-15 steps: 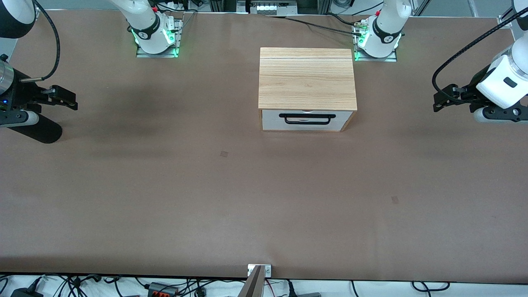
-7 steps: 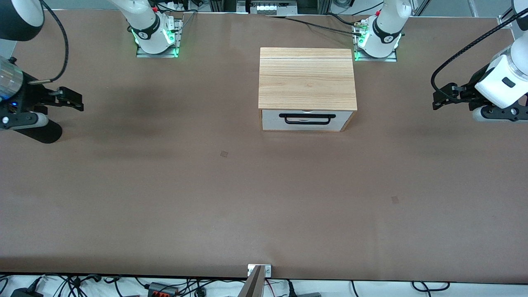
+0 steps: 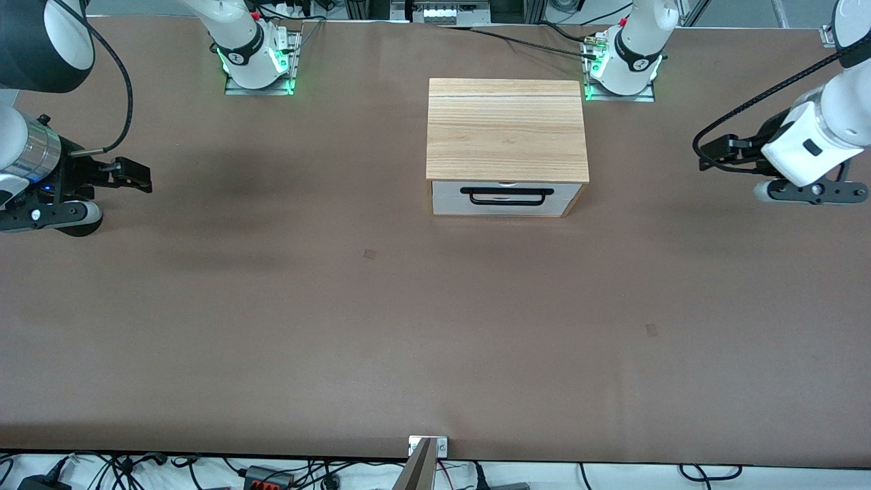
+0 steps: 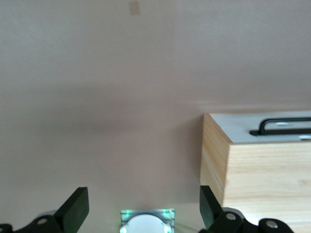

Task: Pull top drawer with both arms simultaneously
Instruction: 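Move the left gripper and the right gripper toward the drawer handle ends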

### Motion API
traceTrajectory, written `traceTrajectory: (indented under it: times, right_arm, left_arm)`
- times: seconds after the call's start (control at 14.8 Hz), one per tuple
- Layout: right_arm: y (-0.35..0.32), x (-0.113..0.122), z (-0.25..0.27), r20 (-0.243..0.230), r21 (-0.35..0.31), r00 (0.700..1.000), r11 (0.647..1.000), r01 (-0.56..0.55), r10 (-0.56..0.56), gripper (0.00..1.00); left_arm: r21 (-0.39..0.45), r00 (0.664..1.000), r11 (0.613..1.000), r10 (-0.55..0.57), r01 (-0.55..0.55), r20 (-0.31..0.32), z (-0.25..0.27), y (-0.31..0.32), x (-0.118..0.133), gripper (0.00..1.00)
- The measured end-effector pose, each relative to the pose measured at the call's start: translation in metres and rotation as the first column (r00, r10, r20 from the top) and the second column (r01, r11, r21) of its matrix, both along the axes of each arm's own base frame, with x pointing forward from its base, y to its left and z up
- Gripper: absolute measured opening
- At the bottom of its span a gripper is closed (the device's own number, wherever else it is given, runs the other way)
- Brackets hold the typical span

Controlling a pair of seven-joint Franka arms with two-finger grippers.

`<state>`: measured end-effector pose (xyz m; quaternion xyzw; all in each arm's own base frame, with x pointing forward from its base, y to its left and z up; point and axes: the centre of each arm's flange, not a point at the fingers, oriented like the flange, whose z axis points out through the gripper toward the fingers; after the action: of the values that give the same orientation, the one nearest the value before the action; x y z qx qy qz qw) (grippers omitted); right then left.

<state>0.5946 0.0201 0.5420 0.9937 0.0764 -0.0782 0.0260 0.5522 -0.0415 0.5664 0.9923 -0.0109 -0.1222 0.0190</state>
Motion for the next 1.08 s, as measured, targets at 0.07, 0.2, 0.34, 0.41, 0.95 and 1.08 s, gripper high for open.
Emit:
traceTrajectory:
  times: [0.07, 0.2, 0.34, 0.41, 0.95, 1.08]
  right_arm:
    - [0.002, 0.004, -0.007, 0.001, 0.002, 1.0, 1.0, -0.002, 0.002, 1.0]
    - [0.015, 0.016, -0.033, -0.012, 0.027, 1.0, 1.0, -0.013, 0.013, 1.0]
    - [0.044, 0.032, -0.063, 0.0, 0.046, 0.999, 0.998, -0.047, 0.047, 1.0]
    - [0.059, 0.039, -0.079, 0.012, 0.055, 0.998, 0.997, -0.062, 0.062, 1.0]
    - [0.124, 0.062, -0.139, -0.047, 0.499, 0.992, 0.858, 0.122, -0.114, 1.0]
    - [0.14, 0.065, -0.156, -0.108, 0.601, 0.981, 0.776, 0.194, -0.162, 1.0]
  left_arm:
    - [-0.027, 1.0, 1.0, -0.009, 0.009, -0.014, -0.003, -0.003, 0.0, 1.0]
    - [-0.095, 0.998, 0.995, -0.039, 0.035, -0.04, -0.012, -0.012, 0.002, 1.0]
    - [-0.175, 0.994, 0.982, -0.079, 0.065, -0.071, -0.03, -0.02, 0.008, 1.0]
    - [-0.235, 0.99, 0.968, -0.115, 0.092, -0.085, -0.042, -0.024, 0.012, 1.0]
    - [-0.819, 0.988, 0.571, -0.151, 0.055, -0.039, -0.174, -0.013, 0.05, 1.0]
    - [-0.891, 0.992, 0.453, -0.127, 0.04, -0.02, -0.222, -0.02, 0.051, 1.0]
